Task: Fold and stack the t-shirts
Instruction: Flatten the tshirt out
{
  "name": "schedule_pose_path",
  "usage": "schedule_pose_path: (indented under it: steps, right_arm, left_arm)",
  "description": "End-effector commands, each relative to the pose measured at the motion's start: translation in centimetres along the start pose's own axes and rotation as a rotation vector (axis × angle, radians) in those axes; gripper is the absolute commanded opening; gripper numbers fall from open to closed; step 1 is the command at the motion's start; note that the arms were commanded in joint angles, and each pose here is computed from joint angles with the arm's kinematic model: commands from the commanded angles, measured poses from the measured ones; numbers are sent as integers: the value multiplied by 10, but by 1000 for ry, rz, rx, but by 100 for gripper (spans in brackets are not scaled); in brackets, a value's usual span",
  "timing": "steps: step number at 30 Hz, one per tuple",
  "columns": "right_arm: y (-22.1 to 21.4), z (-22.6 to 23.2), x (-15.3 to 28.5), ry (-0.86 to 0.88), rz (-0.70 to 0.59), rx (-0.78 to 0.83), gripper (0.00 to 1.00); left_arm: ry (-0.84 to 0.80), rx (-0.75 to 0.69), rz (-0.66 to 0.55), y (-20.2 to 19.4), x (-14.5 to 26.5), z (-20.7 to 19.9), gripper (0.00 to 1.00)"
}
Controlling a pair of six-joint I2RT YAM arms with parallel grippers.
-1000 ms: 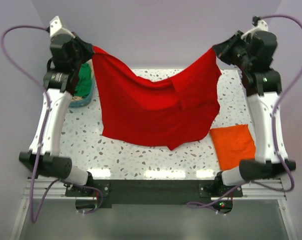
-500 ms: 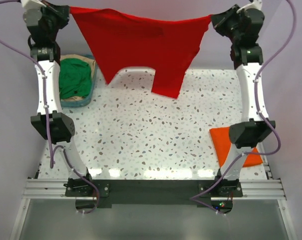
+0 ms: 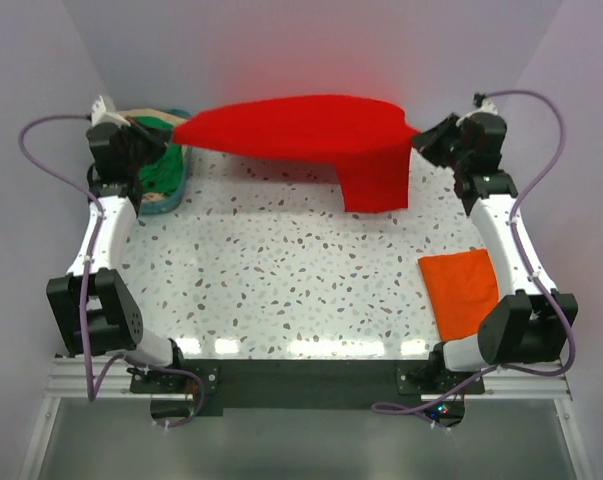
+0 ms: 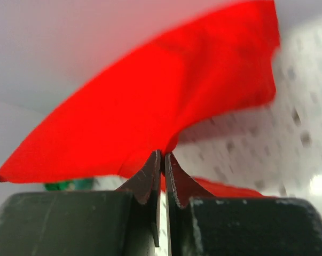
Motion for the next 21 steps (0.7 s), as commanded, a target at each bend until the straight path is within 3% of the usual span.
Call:
schedule_pose_path:
  steps: [1, 5, 9, 17, 21]
  right_arm:
    - [-52, -24, 17, -60, 148, -35, 0]
    - [-117, -63, 20, -162, 331, -48, 0]
    - [-160, -89, 18, -246, 489, -62, 0]
    - [-180, -108, 21, -324, 558, -19, 33]
    - [-175, -105, 38, -339, 537, 6, 60]
  left_arm:
    - [83, 30, 16, -31, 28, 36, 0]
    - [275, 85, 119, -96, 57, 111, 0]
    - [403, 113, 200, -135, 76, 153, 0]
    - [514, 130, 276, -164, 101, 179, 0]
    - [509, 119, 282, -167, 107, 175, 1]
Point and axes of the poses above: each gripper's point midway between its finger pads, its own x axis back along the fingers, its own z axis along the line the jaws close on, y = z × x, the point moved 6 cm from there along x, back along the fingers, and after that the axes turned 9 degrees about x, right-handed, at the moved point
